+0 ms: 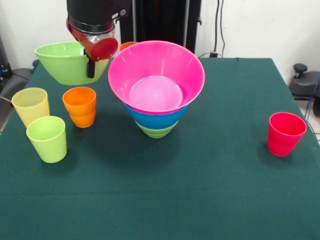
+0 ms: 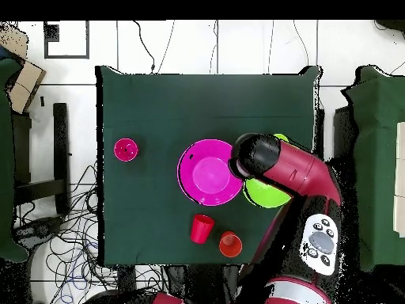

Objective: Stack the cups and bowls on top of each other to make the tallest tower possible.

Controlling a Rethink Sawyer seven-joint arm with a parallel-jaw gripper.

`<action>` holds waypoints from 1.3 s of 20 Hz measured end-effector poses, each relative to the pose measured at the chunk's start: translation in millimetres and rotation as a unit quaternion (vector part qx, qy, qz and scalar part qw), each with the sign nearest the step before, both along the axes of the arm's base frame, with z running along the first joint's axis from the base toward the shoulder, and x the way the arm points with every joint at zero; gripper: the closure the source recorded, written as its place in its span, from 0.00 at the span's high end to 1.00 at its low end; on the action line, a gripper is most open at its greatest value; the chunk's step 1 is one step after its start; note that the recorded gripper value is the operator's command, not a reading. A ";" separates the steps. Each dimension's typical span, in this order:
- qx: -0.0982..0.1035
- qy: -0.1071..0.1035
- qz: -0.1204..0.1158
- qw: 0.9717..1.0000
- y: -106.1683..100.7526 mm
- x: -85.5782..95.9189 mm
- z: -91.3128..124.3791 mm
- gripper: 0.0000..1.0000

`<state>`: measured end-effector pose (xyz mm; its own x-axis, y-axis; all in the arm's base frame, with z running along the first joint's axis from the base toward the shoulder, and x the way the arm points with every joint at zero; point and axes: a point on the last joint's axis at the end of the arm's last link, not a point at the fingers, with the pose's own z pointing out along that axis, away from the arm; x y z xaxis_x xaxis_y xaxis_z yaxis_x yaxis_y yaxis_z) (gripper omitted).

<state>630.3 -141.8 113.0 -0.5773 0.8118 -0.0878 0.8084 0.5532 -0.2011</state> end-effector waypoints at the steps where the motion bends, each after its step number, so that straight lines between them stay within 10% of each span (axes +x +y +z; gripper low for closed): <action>1: 0.000 0.002 -0.001 1.000 -0.6 -0.9 0.6 0.00; 26: -0.001 0.007 -0.012 1.000 -5.5 27.9 38.0 0.00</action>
<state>658.2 -147.3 151.1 -0.5581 0.8258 -0.0810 0.8190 0.5326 -0.2133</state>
